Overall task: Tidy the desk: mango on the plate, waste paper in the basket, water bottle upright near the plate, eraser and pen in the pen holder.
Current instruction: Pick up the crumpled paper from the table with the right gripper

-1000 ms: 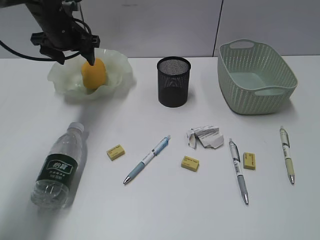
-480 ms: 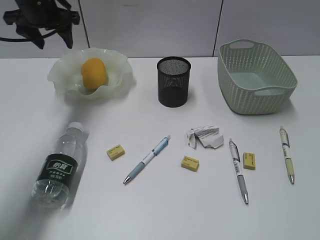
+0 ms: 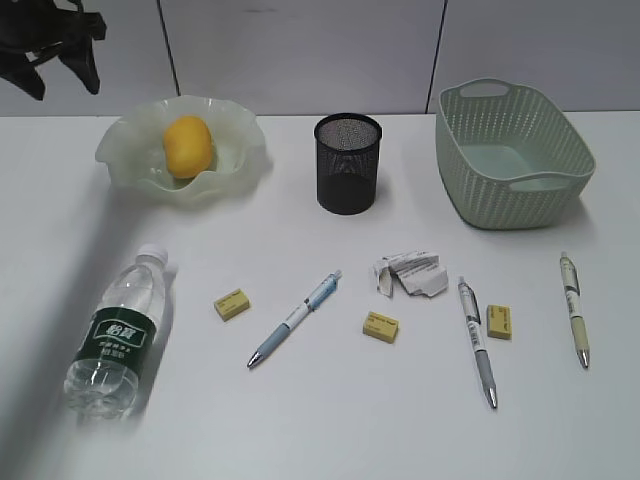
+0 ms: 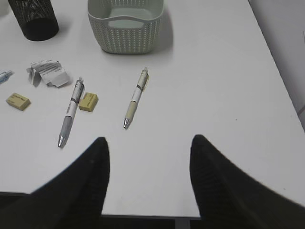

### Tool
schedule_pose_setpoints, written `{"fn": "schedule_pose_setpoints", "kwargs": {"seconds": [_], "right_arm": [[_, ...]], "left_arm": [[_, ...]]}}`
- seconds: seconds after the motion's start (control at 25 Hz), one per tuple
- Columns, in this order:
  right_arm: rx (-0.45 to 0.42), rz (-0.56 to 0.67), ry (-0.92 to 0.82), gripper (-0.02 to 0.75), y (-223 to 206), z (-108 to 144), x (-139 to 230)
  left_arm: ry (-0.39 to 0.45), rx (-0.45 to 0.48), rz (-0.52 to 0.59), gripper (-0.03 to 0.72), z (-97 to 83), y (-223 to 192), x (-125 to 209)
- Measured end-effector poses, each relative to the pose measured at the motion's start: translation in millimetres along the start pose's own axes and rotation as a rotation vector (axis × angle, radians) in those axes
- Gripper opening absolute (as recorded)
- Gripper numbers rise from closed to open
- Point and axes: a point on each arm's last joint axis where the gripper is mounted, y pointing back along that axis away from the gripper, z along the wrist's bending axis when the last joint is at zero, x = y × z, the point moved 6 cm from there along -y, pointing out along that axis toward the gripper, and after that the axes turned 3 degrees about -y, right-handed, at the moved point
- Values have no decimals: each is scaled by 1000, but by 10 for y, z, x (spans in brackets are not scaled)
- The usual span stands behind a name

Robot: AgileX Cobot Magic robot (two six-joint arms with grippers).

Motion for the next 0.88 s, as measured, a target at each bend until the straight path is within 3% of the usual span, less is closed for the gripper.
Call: {"fn": "schedule_pose_setpoints", "kwargs": {"seconds": [0.16,0.36,0.48,0.64,0.88], "right_arm": [[0,0,0,435,0,0,0],[0,0,0,435,0,0,0],[0,0,0,435,0,0,0],[0,0,0,435,0,0,0],[0,0,0,435,0,0,0]], "left_arm": [[-26,-5,46,516,33,227,295],[-44,-36,125,515,151,605,952],[-45,-35,119,515,200,930,1339],[-45,-25,48,515,259,1398,1820],[-42,-1,-182,512,346,2108,2502]]}}
